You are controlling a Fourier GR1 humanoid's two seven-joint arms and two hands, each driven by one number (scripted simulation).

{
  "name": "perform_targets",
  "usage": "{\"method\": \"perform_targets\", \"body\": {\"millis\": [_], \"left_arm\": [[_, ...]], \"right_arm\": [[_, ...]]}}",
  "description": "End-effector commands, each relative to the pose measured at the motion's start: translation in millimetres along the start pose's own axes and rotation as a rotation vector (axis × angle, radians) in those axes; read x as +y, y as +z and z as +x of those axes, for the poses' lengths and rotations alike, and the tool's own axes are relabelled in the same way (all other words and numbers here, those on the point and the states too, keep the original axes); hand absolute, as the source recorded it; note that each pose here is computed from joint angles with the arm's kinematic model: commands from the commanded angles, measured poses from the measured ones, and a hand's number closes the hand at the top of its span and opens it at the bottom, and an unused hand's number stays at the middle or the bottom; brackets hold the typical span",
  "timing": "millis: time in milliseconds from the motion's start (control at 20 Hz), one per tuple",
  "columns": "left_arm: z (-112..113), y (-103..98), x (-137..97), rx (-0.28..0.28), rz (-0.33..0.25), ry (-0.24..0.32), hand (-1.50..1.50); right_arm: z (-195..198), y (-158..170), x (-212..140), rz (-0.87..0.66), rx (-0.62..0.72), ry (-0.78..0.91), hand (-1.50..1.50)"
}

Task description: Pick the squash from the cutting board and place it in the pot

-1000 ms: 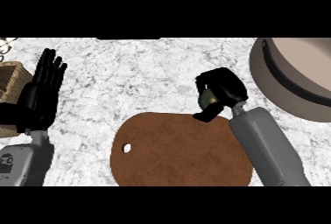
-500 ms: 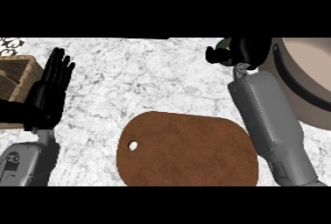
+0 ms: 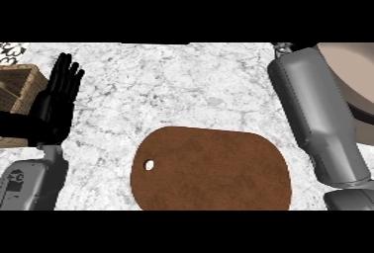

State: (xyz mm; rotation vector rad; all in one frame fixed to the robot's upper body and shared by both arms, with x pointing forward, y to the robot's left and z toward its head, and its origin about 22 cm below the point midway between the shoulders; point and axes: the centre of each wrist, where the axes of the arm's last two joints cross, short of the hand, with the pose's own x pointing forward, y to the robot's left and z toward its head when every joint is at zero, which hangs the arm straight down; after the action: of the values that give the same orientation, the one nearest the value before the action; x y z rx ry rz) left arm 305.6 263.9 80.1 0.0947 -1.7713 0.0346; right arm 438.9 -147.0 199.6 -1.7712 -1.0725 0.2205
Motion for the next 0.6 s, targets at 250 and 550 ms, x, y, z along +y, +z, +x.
{"method": "perform_targets", "body": {"millis": [250, 550], "left_arm": [[-2.6, -1.5, 3.8, 0.021, 0.024, 0.009, 0.00], [-5.9, 20.4, 6.9, 0.012, 0.030, 0.006, 0.00]], "right_arm": [[-64.3, -54.6, 2.2, 0.022, 0.146, 0.060, 1.50], [-141.4, -70.9, 19.6, -0.011, 0.181, 0.037, 1.50]]}}
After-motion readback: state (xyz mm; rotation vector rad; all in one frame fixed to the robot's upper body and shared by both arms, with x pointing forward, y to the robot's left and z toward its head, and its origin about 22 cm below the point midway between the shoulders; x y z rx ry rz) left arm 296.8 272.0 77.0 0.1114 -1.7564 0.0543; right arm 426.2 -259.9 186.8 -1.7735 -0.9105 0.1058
